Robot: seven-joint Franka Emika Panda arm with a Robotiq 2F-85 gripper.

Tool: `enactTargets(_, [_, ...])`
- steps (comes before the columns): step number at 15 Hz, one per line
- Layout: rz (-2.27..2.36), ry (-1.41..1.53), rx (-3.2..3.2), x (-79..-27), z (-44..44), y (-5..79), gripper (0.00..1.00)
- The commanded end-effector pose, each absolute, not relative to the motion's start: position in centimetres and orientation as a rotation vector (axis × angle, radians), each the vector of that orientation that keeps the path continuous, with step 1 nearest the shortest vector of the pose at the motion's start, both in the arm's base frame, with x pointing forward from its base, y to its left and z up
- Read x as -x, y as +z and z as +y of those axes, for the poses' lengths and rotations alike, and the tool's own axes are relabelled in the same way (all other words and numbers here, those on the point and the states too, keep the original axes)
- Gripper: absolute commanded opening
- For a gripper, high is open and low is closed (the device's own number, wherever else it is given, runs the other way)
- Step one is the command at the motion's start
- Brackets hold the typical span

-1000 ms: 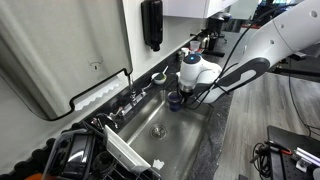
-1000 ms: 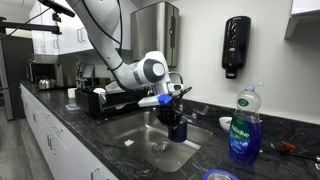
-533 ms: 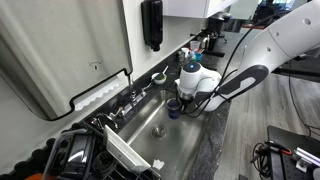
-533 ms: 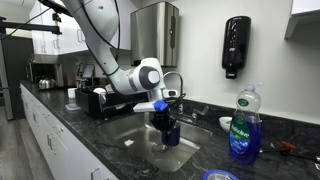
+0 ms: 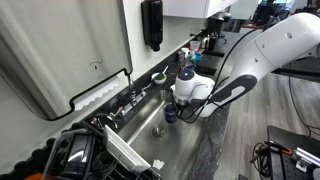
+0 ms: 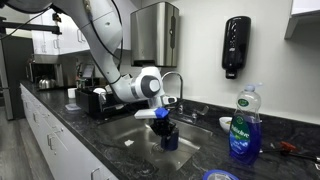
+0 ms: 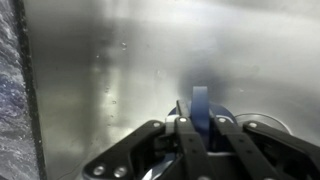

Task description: Pick up the cup and put it in the sink

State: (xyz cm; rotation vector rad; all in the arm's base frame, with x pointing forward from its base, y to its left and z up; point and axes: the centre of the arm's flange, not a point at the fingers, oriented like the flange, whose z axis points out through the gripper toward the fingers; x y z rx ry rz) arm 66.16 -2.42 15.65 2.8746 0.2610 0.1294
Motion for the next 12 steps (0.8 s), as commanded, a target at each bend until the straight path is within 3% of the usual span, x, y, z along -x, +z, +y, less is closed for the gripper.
enactTargets(1, [0.302, 0.177, -2.844, -69.1, -2.1, 14.6, 0.04])
enactTargets(12, [0.313, 0.184, -2.822, -71.5, -2.0, 10.2, 0.04])
